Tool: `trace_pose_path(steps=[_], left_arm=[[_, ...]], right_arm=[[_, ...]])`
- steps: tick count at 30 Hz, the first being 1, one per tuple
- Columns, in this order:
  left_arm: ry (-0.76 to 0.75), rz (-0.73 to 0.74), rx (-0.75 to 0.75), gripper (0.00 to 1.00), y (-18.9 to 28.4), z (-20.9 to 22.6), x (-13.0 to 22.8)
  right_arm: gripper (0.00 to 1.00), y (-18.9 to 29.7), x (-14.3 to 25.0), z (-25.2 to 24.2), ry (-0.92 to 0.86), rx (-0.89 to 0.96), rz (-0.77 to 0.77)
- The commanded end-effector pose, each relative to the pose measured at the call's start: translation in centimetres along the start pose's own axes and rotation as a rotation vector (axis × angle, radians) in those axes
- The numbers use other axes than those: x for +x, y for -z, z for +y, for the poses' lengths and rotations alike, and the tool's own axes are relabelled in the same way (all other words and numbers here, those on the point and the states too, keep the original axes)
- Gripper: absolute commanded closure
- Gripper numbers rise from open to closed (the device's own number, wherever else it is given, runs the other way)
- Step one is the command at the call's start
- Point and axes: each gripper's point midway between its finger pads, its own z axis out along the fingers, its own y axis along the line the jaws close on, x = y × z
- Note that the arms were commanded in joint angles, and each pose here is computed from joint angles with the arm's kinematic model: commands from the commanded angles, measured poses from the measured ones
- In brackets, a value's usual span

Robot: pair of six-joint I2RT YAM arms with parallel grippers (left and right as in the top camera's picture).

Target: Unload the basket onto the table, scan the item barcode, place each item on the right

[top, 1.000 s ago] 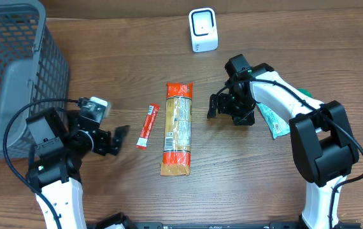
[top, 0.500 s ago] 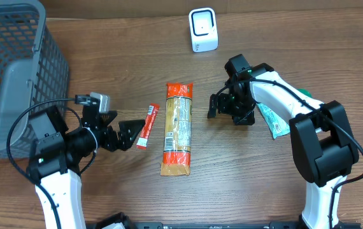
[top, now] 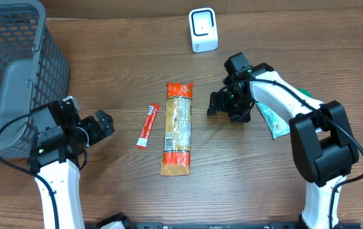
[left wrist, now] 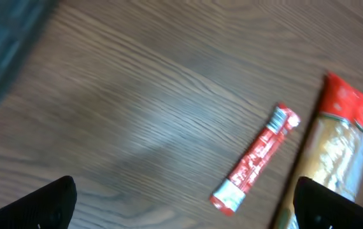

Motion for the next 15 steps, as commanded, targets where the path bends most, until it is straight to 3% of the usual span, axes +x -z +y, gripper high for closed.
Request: trace_pose_path(steps=[1, 3, 8, 15], left_arm=[[0.107, -0.025, -0.066, 0.0, 0.0, 1.1, -0.8], [0.118, -0.02, -0.068, 0.0, -0.1, 1.2, -0.7], [0.12, -0.008, -0.072, 0.0, -0.4, 1.3, -0.6], [0.12, -0.008, -0.072, 0.0, -0.4, 1.3, -0.5]], right_arm=[[0.16, 2.7, -0.5, 4.5, 0.061, -0.082, -0.02], [0.11, 4.5, -0.7, 6.4, 0.093, -0.07, -0.046], [0.09, 7.6, -1.5, 9.7, 0.104, 0.039, -0.202], [0.02, 5.1, -0.8, 10.7, 0.046, 0.177, -0.342]])
